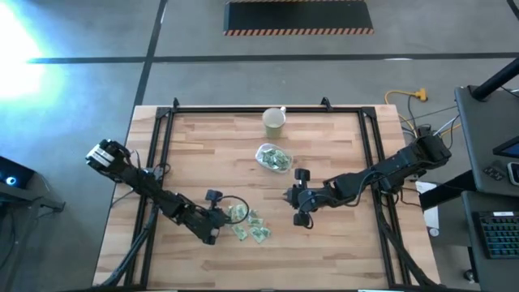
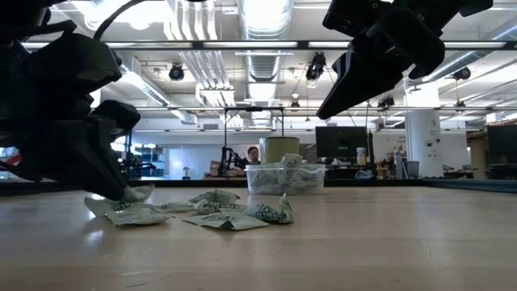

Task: Pick and place items into bin
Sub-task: Put the green stevia packet into the transparent bin

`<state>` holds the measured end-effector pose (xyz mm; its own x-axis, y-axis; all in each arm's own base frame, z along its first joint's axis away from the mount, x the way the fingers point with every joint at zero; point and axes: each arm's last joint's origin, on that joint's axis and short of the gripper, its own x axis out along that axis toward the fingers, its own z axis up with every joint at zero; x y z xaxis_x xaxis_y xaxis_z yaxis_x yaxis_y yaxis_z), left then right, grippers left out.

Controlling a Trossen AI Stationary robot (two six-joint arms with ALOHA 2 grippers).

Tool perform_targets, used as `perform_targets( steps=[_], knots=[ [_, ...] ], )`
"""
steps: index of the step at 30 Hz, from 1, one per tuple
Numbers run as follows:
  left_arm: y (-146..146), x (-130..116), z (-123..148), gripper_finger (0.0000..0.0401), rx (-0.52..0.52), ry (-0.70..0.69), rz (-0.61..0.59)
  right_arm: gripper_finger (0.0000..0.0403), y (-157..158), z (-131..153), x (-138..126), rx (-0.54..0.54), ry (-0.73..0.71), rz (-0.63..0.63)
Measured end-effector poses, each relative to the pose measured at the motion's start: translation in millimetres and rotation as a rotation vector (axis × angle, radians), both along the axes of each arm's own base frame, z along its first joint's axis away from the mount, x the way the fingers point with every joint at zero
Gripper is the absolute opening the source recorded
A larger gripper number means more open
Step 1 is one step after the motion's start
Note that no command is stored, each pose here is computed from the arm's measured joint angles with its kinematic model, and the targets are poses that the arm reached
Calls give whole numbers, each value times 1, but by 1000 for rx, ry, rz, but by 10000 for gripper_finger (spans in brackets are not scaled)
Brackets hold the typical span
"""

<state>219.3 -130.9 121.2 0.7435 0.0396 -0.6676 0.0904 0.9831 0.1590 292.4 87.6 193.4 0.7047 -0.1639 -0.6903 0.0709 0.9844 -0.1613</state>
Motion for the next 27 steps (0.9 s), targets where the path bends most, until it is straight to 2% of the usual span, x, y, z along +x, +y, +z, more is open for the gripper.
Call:
perform_targets(
  steps=[8, 15, 24, 27],
  knots=[
    [3, -2, 17, 1, 4, -80, 30, 57, 0, 0, 0, 0, 0, 0],
    [15, 0, 38, 0, 164, -204, 89, 57, 0, 0, 0, -4, 0, 4],
    [58, 25, 57, 0, 255, -317, 172, 57, 0, 0, 0, -10, 0, 10],
    [81, 36, 65, 0, 235, -381, 186, 57, 0, 0, 0, -13, 0, 14]
  ],
)
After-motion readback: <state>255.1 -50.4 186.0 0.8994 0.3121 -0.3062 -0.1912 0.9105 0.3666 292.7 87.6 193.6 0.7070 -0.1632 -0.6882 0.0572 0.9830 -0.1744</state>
